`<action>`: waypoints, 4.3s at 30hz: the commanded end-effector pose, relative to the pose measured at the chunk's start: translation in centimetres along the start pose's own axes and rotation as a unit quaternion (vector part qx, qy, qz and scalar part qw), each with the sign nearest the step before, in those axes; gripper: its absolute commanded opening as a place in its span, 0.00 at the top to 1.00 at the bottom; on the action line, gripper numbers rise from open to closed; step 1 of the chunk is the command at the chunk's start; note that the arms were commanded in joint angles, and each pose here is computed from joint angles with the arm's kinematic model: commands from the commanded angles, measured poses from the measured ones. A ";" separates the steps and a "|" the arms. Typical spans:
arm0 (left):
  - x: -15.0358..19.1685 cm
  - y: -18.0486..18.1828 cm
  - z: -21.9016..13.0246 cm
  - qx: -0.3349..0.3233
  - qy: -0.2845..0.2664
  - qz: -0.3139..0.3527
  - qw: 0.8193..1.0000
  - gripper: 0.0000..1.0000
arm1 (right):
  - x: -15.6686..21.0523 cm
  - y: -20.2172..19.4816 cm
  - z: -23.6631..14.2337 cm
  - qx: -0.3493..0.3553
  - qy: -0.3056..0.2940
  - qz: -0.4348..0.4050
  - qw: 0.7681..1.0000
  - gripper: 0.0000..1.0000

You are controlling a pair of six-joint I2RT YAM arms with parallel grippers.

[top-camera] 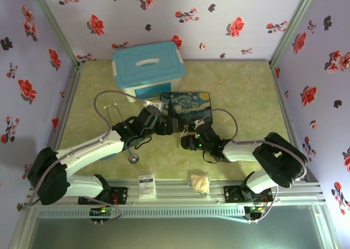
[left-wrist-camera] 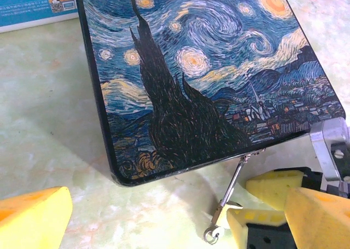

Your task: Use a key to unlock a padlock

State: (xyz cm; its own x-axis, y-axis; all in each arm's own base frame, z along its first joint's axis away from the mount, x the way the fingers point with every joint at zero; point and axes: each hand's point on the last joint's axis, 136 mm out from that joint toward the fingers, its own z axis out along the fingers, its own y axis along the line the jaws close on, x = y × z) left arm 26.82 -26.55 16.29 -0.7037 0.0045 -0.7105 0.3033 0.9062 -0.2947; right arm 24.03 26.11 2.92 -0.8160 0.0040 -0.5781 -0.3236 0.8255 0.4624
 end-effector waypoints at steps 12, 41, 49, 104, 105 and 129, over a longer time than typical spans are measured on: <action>-0.3 1.7 -0.1 -0.023 -0.006 0.003 1.000 0.00 | 2.9 0.8 1.7 -0.010 0.043 -0.005 0.999 0.61; -4.7 3.2 6.3 -0.058 -0.014 0.032 0.998 0.00 | 2.0 0.2 -0.4 -0.042 -0.037 0.086 0.995 0.92; -3.3 4.6 8.5 -0.099 0.019 0.054 0.993 0.01 | 1.2 0.3 -0.1 -0.067 -0.073 0.155 0.983 0.96; 0.0 5.8 9.5 -0.099 0.063 0.088 0.989 0.16 | 1.1 -2.1 -1.2 0.071 -0.094 0.192 0.974 0.43; -0.1 5.7 9.4 -0.099 0.061 0.088 0.989 0.16 | 0.9 -1.8 -1.2 0.081 -0.088 0.165 0.979 0.40; 0.4 6.0 9.8 -0.102 0.071 0.091 0.988 0.15 | 3.0 -0.7 4.1 0.129 0.019 0.062 0.989 0.49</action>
State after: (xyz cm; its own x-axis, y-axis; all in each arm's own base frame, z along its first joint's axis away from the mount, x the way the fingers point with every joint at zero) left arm 35.65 -26.84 10.26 -0.6931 0.1381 -0.7075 0.2986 0.9483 -0.1075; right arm 25.29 26.67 1.70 -0.7869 0.1410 -0.6007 -0.0735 0.9452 0.3182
